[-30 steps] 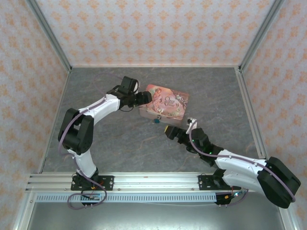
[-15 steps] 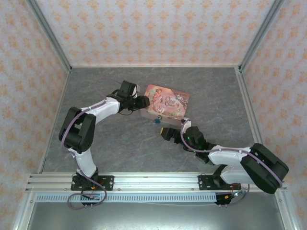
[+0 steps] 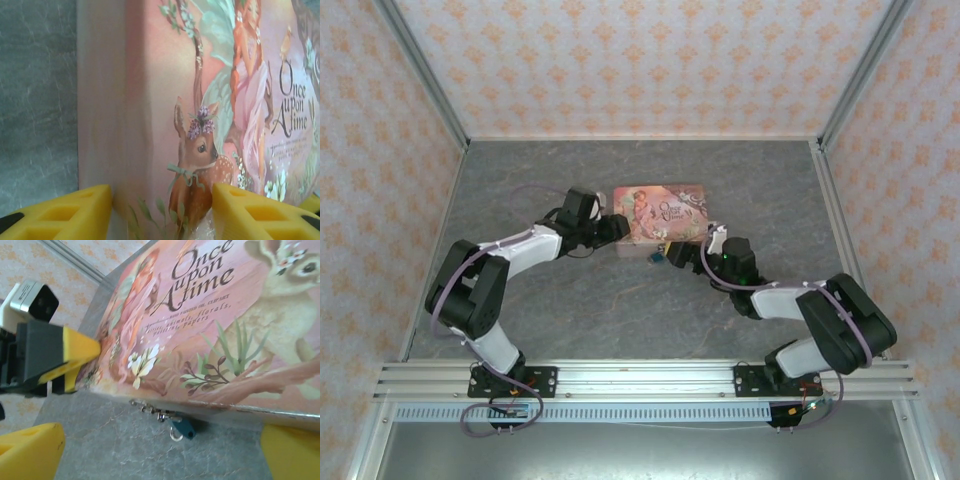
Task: Unlock the padlock with the key
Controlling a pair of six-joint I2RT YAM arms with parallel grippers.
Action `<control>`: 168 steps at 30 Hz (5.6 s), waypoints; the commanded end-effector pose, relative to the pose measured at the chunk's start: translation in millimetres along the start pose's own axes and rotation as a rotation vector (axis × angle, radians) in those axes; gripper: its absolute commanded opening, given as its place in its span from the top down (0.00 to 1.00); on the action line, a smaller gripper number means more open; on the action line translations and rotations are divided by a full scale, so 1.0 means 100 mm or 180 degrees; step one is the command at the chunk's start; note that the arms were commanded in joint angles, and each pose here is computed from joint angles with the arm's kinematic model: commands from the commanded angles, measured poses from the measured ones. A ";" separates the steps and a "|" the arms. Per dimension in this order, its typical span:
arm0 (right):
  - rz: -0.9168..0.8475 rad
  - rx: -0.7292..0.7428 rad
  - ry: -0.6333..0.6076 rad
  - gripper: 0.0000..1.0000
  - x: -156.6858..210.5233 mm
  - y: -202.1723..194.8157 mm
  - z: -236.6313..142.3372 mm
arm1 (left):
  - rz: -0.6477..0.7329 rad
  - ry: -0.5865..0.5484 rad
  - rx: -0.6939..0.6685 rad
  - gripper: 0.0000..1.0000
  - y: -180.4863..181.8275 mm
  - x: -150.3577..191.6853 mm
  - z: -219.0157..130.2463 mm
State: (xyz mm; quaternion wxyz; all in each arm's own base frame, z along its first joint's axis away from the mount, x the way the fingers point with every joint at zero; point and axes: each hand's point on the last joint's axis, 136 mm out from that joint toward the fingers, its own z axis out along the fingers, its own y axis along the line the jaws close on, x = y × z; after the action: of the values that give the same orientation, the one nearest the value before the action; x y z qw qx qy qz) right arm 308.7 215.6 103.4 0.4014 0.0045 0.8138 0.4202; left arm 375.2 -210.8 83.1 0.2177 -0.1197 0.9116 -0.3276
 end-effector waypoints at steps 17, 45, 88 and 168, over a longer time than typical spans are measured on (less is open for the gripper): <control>-0.0483 -0.0674 0.0033 0.18 0.12 0.16 0.04 | -0.0330 0.0236 -0.0546 0.44 0.44 0.53 -0.11; -0.0281 -0.0974 0.0126 0.36 0.24 0.23 0.45 | -0.0351 0.0309 -0.0644 0.44 0.49 0.55 -0.05; -0.0281 -0.0860 0.0107 0.90 0.26 0.17 0.40 | -0.0337 0.0313 -0.0712 0.43 0.54 0.57 -0.08; 0.1146 -0.0170 -0.0653 1.00 -0.29 -0.36 0.46 | -0.0365 0.0368 -0.0830 0.35 0.68 0.72 -0.02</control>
State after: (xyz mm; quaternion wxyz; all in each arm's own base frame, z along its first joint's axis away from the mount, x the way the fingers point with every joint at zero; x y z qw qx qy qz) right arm 352.9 218.6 61.8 0.3595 0.1739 0.7725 0.4936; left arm 353.1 -212.1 76.0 0.2129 -0.1604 0.9096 -0.3188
